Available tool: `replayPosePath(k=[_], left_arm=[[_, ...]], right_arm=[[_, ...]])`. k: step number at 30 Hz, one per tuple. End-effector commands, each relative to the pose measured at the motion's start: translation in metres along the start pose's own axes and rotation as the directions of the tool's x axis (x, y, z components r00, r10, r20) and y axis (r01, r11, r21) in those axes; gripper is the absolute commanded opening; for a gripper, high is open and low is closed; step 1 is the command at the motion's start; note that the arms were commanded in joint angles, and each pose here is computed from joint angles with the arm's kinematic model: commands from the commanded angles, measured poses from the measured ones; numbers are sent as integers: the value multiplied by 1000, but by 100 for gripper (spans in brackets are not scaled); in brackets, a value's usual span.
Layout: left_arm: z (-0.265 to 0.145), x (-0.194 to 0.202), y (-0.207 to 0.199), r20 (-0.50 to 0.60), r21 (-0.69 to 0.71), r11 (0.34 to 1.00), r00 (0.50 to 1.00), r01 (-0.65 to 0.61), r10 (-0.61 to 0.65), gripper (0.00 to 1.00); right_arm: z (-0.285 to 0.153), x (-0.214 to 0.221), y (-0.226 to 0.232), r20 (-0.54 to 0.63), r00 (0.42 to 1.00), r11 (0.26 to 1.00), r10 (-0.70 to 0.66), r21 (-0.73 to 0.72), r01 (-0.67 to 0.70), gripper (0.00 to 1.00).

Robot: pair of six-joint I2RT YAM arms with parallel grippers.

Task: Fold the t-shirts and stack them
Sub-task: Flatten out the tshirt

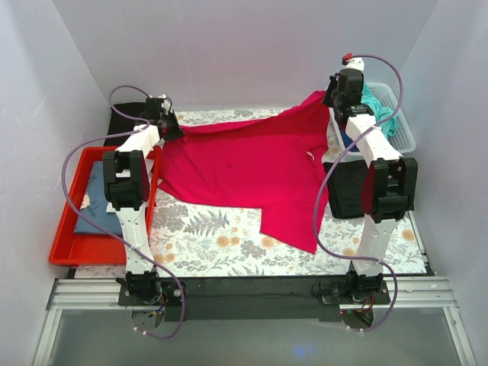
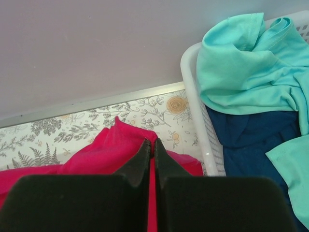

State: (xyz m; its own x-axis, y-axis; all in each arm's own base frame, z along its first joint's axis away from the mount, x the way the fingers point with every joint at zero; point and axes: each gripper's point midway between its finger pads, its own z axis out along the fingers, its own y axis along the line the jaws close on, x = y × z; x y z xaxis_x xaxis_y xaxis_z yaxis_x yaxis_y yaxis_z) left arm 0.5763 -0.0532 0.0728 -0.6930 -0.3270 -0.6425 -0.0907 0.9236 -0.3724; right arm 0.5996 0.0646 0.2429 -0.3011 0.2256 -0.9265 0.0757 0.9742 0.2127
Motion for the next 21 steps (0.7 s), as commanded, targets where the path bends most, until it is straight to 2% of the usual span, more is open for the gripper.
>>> replayPosePath(k=[1, 5, 8, 9, 10, 11, 12, 13, 14, 17, 18, 21], left_arm=[[-16, -42, -11, 99, -1, 999, 994, 46, -45, 0], [-16, -74, -21, 194, 38, 995, 976, 98, -103, 0], [-13, -93, -26, 276, 73, 987, 948, 146, -160, 0], [-14, -107, -31, 331, 104, 985, 929, 136, -164, 0], [-11, -104, -29, 339, 113, 981, 921, 161, -190, 9], [-10, -107, -29, 358, 122, 979, 912, 166, -199, 26], [-11, -114, -29, 391, 129, 977, 897, 168, -205, 43], [-7, -112, -28, 386, 130, 976, 898, 174, -212, 74], [-5, -112, -28, 382, 127, 976, 899, 179, -214, 80], [-9, -101, -18, 371, 78, 977, 904, 197, -212, 81], [-12, -97, -16, 368, 67, 978, 906, 198, -209, 81], [-27, -74, -13, 333, 50, 982, 924, 184, -190, 82]], right_arm=[[-13, -31, 6, 56, 998, 1000, 23, -22, -22, 1], [2, -37, 10, 70, 997, 999, 30, -26, -28, 1], [17, -53, 15, 112, 993, 999, 41, -34, -37, 1], [21, -55, 17, 116, 993, 998, 39, -44, -34, 4], [24, -57, 21, 118, 992, 997, 41, -64, -34, 13], [31, -55, 23, 115, 992, 997, 44, -71, -36, 32], [29, -67, 28, 136, 989, 996, 52, -85, -41, 40], [29, -67, 29, 128, 990, 995, 54, -92, -42, 49], [27, -69, 30, 127, 990, 995, 52, -94, -41, 52], [12, -72, 31, 114, 993, 995, 41, -99, -30, 57], [11, -54, 27, 72, 997, 996, 33, -88, -27, 57], [-15, -44, 27, 31, 999, 997, 5, -80, -3, 57]])
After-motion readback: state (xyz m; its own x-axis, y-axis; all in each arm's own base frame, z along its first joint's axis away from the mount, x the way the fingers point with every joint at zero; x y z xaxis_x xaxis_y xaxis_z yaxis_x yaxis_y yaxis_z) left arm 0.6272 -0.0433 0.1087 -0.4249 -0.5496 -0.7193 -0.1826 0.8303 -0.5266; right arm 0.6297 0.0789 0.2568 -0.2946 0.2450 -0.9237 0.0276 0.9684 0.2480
